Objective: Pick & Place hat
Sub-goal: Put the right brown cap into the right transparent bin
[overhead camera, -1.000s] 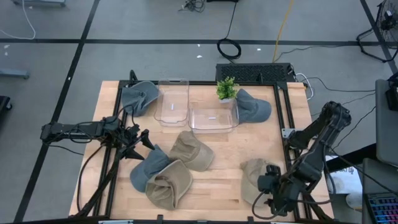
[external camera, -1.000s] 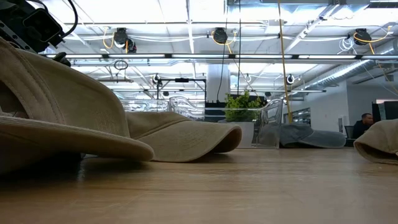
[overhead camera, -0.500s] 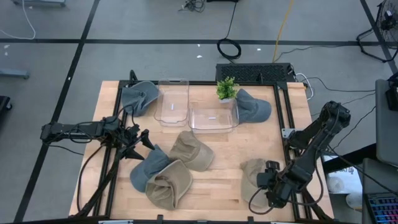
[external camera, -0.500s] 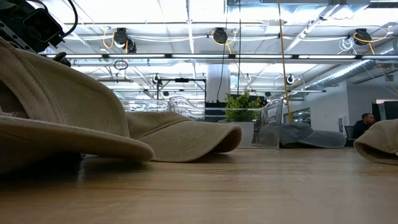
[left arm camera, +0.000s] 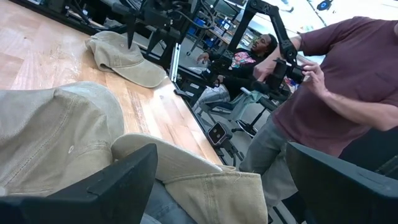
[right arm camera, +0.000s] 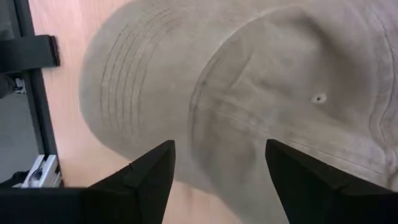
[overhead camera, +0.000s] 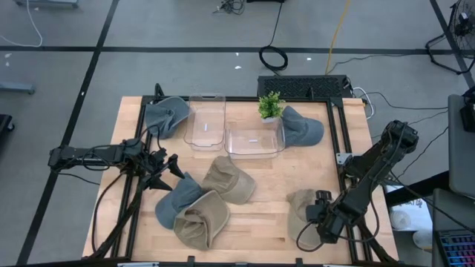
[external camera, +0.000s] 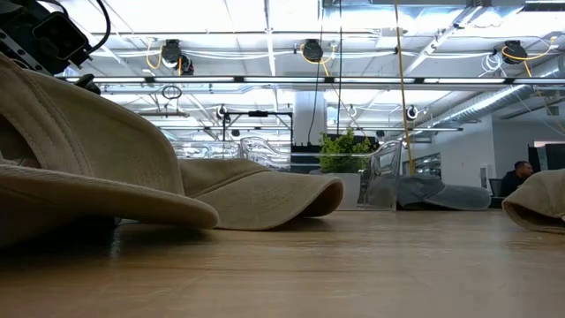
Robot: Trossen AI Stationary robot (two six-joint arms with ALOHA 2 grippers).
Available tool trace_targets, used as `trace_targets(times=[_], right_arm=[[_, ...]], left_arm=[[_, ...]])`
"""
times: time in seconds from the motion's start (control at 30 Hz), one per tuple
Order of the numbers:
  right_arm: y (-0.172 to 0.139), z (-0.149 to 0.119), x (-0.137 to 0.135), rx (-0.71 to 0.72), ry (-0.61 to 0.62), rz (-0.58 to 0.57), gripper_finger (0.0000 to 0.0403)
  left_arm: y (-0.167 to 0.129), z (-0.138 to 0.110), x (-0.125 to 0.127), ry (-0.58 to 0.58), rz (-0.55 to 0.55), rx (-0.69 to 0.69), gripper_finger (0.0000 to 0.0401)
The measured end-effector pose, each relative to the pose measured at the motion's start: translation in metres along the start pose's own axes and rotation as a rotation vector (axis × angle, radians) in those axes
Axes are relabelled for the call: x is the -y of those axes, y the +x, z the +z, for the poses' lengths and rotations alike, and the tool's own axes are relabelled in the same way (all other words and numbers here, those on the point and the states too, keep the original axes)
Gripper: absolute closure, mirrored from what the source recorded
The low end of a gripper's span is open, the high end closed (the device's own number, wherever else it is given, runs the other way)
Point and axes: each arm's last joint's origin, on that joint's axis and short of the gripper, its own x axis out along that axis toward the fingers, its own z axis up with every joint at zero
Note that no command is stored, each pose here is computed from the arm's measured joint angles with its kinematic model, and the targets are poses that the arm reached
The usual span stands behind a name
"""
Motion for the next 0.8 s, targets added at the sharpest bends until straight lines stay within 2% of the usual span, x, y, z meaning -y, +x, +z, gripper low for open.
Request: trace_targets(times=[0.17,0.37,0.47,0.8], right_arm=[[0.008,-0.003,0.007,-0.005,-0.009,-0.021,0.0161],[0.015,-0.003,0.008,-0.027,-0.005,0.034,0.018],[0.015,-0.002,0.009,-0.028,-0.001,0.033,0.0214],[0.015,-0.002,0.009,-0.028,-0.051,0.031,0.037]], left_arm=[[0.0,0.0,0.0,0.0,0.0,0.0,0.004],[0.0,0.0,0.0,0.0,0.0,0.0,0.004],[0.0,0.0,0.0,0.0,0.0,0.0,0.0041],[0.0,0.0,0.0,-0.001,0.0,0.0,0.004]])
